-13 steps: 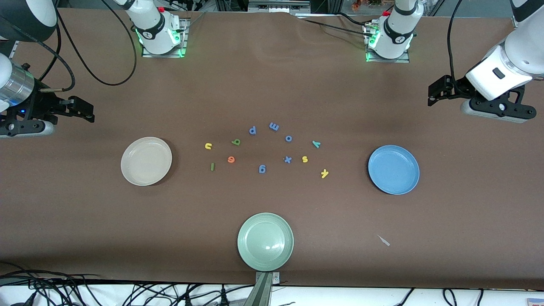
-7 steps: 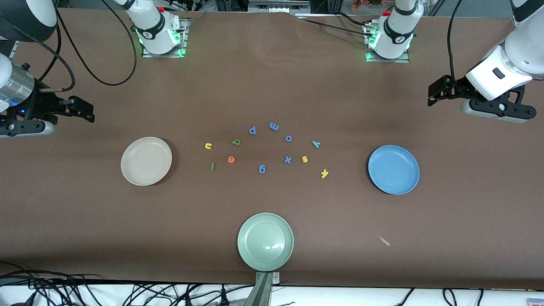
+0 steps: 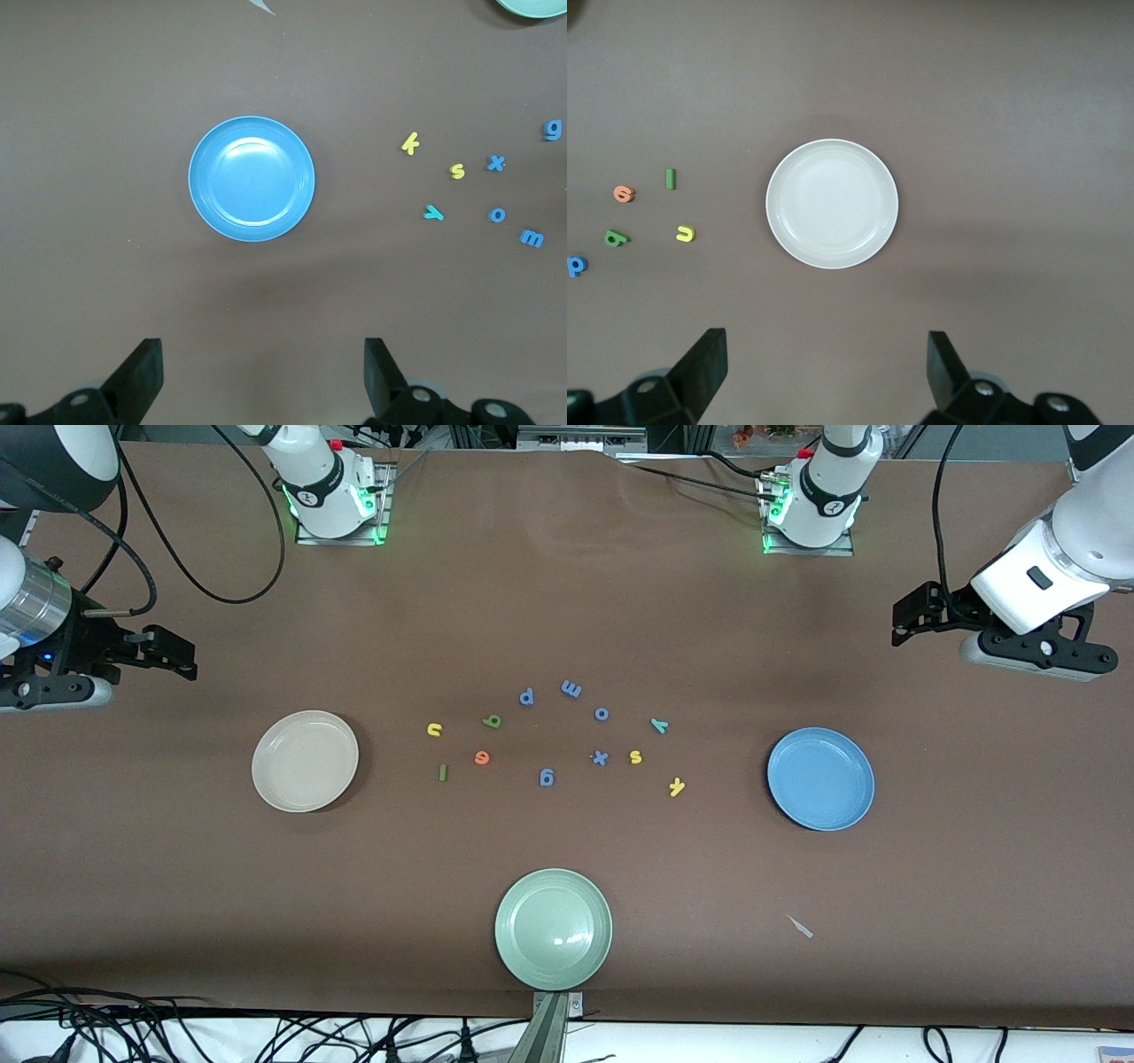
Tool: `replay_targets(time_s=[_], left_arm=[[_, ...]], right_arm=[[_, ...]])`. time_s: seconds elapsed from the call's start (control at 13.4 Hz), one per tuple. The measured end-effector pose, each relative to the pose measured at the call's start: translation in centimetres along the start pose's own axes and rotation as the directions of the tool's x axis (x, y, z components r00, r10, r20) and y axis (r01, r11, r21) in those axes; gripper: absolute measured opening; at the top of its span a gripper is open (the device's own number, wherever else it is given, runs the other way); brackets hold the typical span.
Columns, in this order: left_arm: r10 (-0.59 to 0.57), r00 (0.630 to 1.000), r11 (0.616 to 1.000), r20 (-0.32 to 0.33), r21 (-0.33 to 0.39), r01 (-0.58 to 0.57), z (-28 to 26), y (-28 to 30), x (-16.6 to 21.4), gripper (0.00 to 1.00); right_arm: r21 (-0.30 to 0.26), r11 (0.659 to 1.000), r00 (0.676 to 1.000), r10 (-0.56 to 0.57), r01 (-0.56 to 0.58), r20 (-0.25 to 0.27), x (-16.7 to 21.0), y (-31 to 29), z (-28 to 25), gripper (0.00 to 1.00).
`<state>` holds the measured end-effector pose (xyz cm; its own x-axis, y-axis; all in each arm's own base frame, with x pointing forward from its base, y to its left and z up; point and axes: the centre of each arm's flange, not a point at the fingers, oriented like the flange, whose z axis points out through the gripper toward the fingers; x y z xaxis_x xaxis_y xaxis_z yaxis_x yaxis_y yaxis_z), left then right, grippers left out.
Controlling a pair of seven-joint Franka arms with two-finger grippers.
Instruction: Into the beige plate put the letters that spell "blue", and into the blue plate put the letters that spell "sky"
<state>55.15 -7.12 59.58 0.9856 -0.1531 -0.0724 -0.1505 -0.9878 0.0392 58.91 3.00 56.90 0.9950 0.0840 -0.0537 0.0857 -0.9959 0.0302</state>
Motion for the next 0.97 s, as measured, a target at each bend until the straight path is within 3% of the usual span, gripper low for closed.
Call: replay_targets(time_s=[0.97], left_arm=[[-0.004, 1.0, 1.0, -0.004, 0.0, 0.004, -0.19, -0.25, 0.0, 1.0]], right_arm=[[0.0, 1.0, 1.0, 0.0, 0.0, 0.0, 0.0, 0.0, 0.0, 1.0]])
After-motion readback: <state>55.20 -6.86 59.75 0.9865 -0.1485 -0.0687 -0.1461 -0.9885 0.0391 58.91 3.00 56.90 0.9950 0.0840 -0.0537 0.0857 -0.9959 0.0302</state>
